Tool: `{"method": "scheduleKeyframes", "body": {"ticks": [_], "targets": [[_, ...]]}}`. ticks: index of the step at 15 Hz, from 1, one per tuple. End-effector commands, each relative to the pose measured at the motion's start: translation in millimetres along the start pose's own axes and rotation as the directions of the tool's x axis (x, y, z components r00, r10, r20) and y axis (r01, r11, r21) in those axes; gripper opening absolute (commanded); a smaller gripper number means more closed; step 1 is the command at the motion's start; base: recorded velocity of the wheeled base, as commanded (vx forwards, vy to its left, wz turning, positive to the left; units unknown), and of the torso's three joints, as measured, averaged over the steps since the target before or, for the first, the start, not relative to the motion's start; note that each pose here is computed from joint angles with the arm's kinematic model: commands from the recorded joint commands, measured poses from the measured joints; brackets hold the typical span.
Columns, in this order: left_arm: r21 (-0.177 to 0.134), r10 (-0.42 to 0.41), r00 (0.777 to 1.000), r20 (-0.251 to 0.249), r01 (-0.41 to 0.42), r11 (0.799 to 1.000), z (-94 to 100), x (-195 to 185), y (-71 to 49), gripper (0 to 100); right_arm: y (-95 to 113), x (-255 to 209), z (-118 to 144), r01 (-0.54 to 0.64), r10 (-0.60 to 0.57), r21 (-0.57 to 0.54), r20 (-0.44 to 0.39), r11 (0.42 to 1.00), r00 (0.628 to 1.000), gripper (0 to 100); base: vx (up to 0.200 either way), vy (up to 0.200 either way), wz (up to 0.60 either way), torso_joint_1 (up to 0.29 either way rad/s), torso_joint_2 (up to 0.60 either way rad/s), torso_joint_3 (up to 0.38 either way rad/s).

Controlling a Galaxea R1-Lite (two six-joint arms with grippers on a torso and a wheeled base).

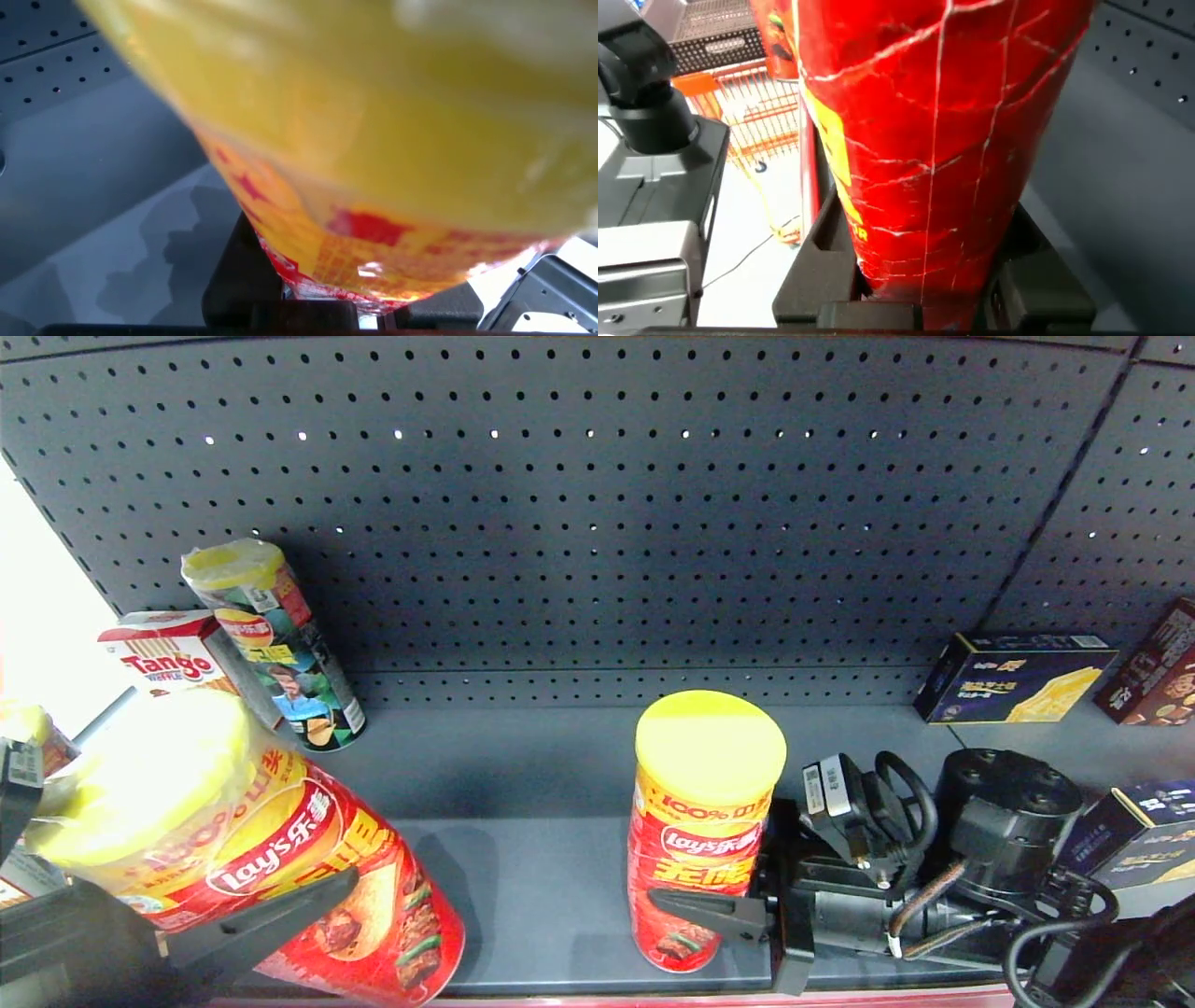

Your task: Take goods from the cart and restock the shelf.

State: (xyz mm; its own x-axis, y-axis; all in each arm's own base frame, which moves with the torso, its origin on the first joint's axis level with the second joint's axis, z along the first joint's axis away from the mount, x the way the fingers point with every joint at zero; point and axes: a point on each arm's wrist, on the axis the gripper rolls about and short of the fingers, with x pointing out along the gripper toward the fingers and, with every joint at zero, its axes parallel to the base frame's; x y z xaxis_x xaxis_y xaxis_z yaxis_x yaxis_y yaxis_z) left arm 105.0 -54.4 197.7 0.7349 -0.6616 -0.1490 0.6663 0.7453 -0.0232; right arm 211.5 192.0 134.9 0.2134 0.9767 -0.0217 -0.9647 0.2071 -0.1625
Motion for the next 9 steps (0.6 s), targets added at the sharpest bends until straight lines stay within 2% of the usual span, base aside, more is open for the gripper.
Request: {"method": "scheduleKeyframes", "body": {"ticks": [1,7,8,9], "targets": [[-0.001,0.001,1.000,-0.004,-0.001,1.000,-1.0,0.3,0.1,0,-5.5,9.2,-9.3,-0.003,0.003,0.011,-0.014,1.000,1.000,0,0.000,0.000,0.00,0.000,0.00,0.000],[-0.004,0.000,1.000,-0.011,0.000,1.000,-3.5,0.0,-0.1,0,-14.9,16.8,-7.6,0.005,-0.005,-0.007,0.005,1.000,1.000,0,0.000,0.000,0.00,0.000,0.00,0.000],[-0.004,0.000,1.000,-0.011,0.000,1.000,-3.5,0.0,-0.1,0,-14.4,16.3,-7.7,0.006,-0.006,-0.006,0.004,1.000,1.000,100,0.000,0.000,0.00,0.000,0.00,0.000],[-0.004,0.000,1.000,-0.011,0.000,1.000,-3.5,0.0,-0.1,0,-14.1,14.3,-7.9,0.009,-0.009,-0.004,0.001,1.000,1.000,100,0.000,0.000,0.00,0.000,0.00,0.000]]}}
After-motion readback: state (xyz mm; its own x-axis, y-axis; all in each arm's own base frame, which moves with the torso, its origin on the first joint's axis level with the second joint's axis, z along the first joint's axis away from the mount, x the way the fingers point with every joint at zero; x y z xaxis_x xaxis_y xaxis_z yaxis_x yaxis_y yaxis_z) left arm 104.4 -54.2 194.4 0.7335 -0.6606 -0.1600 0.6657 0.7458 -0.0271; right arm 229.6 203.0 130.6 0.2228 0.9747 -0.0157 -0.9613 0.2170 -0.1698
